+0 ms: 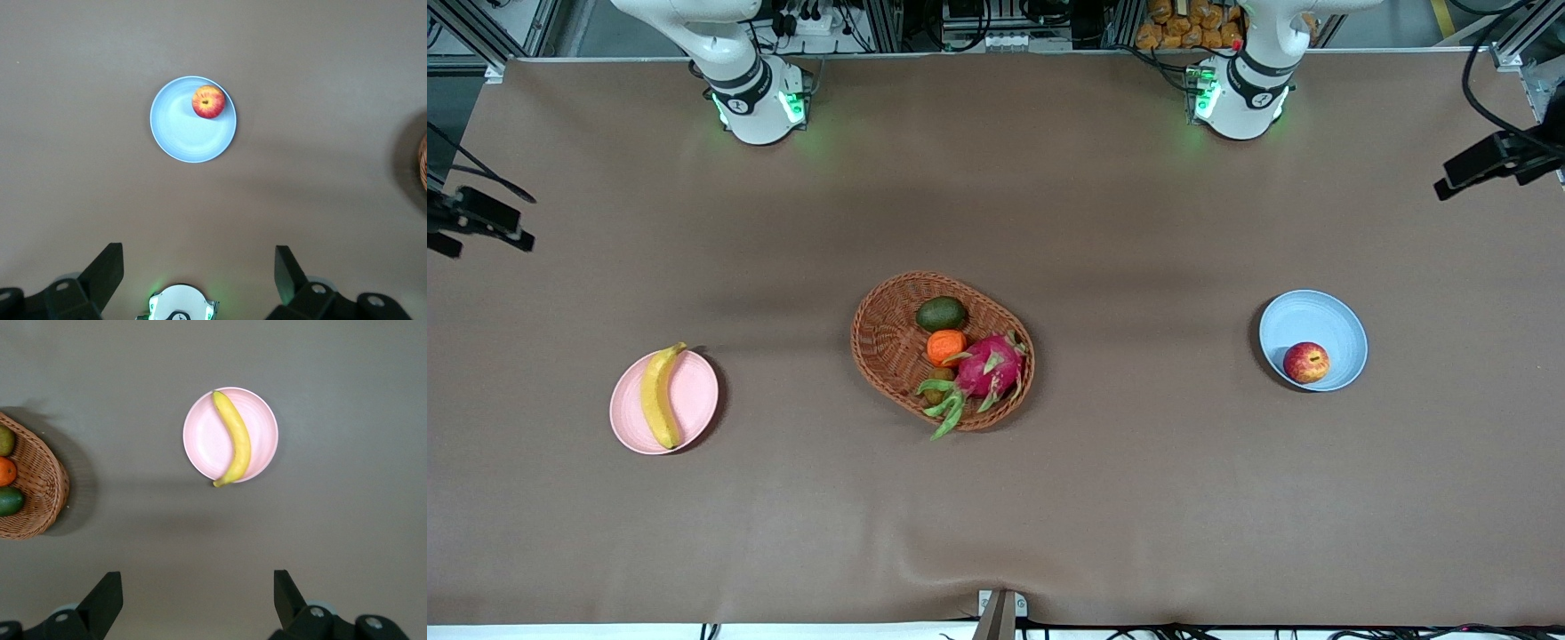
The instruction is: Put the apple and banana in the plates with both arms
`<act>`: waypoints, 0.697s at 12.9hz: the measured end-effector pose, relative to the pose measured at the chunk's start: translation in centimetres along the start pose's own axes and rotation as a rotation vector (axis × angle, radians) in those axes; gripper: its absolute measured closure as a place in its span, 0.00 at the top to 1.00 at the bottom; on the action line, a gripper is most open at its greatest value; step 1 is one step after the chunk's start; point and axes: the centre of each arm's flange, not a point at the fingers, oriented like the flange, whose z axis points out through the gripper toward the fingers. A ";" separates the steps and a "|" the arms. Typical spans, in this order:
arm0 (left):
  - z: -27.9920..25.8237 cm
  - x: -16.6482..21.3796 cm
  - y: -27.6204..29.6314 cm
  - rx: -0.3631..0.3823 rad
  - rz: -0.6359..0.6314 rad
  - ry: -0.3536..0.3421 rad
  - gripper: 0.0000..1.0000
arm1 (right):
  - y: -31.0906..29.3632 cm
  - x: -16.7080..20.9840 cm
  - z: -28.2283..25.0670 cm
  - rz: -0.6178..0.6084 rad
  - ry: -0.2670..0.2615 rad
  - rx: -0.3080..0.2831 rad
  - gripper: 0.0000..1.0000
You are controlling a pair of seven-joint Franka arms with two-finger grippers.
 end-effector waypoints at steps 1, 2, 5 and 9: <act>0.0 -0.1 0.4 0.002 0.009 -0.003 1.00 | -0.1 -0.3 -1.1 0.022 -0.010 -0.015 1.00; 0.0 -0.2 0.5 0.002 0.014 -0.004 1.00 | -0.4 -0.6 -2.4 0.044 -0.012 -0.026 1.00; 0.0 -0.1 0.1 0.002 0.028 -0.005 1.00 | -1.3 -0.4 -4.3 0.050 -0.024 -0.079 1.00; 0.0 0.0 -0.1 0.002 0.029 -0.004 1.00 | -1.7 1.2 -3.1 0.024 -0.056 -0.080 1.00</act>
